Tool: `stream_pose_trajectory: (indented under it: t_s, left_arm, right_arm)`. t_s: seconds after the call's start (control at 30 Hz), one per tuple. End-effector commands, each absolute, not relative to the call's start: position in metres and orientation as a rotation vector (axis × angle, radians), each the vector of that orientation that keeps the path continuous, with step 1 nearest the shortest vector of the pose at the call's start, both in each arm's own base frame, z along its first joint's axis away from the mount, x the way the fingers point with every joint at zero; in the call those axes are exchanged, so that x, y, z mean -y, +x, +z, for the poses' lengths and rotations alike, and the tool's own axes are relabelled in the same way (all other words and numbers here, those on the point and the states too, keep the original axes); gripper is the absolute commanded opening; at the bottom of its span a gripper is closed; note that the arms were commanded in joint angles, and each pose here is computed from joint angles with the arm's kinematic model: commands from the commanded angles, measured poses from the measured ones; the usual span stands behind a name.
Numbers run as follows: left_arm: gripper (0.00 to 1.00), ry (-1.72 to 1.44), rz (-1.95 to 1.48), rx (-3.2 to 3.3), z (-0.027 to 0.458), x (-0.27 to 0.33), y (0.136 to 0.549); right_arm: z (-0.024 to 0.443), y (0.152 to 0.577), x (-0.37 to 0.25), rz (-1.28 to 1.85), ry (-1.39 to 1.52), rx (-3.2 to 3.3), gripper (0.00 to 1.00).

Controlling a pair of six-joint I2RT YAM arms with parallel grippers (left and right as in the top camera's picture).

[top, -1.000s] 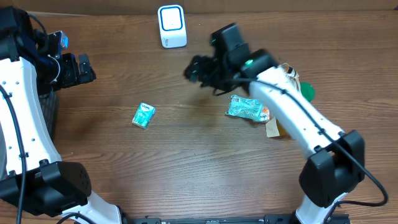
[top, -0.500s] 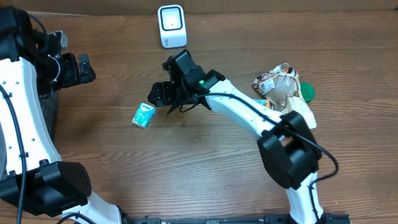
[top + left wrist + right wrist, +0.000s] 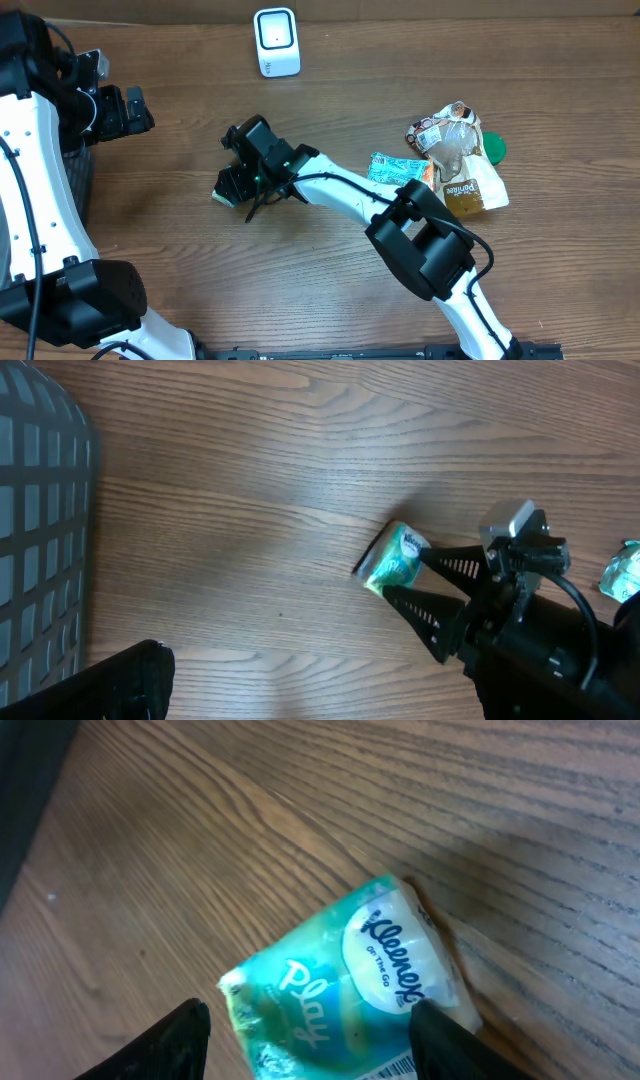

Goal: Scan the item barcode
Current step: 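Swing the right gripper left over the teal tissue pack, then lower the right gripper and close it on the tissue pack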

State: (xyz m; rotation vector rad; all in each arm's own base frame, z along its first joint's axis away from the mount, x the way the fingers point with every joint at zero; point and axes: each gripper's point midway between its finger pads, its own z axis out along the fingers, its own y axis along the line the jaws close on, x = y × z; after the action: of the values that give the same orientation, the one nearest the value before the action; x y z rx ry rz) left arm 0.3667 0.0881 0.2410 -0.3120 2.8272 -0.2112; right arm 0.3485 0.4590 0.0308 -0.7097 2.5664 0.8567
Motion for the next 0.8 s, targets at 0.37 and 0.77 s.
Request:
stream_pose_trajectory:
  t_s: [0.37, 0.77]
  left_arm:
    - [1.00, -0.294, -0.201, -2.819, 0.244, -0.090, 0.367]
    - [1.00, -0.294, -0.201, -2.819, 0.244, -0.090, 0.367]
  right_arm:
    - [0.025, 0.368, -0.448, 0.734, -0.662, -2.565, 0.57]
    - [0.071, 0.371, -0.412, 0.492, -0.740, -2.542, 0.60]
